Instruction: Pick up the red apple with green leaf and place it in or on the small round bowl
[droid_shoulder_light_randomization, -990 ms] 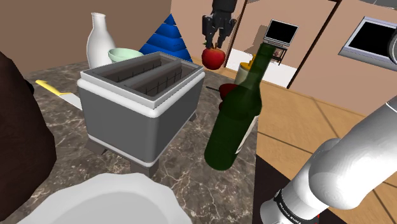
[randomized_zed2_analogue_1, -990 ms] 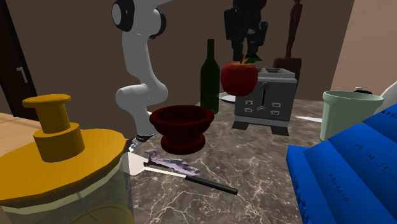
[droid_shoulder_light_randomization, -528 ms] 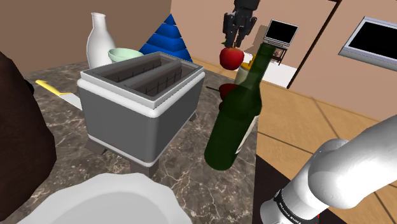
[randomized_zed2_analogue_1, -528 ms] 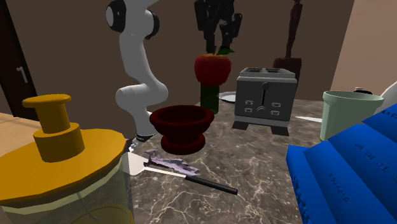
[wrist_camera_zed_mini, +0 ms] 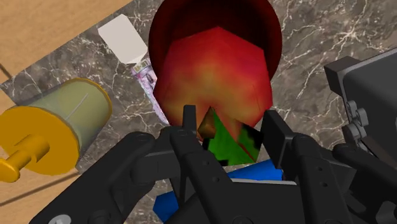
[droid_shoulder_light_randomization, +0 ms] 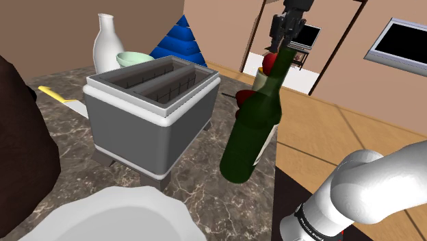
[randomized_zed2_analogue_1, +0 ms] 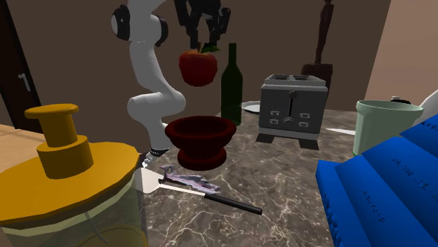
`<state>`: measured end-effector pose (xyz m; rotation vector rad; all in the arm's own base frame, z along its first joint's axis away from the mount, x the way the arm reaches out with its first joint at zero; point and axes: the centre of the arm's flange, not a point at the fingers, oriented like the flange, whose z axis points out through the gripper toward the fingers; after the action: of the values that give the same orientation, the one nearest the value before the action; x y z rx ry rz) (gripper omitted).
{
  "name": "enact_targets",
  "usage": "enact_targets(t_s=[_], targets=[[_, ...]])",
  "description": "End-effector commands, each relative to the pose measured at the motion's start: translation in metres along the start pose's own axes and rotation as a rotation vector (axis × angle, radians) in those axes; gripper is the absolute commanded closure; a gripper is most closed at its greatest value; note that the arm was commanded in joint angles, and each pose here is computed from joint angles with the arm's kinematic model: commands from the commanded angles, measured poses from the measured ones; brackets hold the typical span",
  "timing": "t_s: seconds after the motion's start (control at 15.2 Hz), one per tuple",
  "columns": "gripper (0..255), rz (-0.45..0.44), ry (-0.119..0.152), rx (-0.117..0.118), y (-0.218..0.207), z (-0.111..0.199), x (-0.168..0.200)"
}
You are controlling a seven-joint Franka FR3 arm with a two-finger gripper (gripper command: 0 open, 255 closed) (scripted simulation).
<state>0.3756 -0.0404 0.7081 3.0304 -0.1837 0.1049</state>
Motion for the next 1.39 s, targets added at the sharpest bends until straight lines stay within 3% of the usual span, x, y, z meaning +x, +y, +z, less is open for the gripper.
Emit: enact_targets(t_s=[0.0,1.19,1.32], targets=[[255,-0.001,0.0,0.0,0.001,0.009,-0.003],[255,-0.001,0.0,0.0,-0.008,0.104,-0.011],[255,-0.001,0.0,0.0,-0.008,0.104,-0.011]])
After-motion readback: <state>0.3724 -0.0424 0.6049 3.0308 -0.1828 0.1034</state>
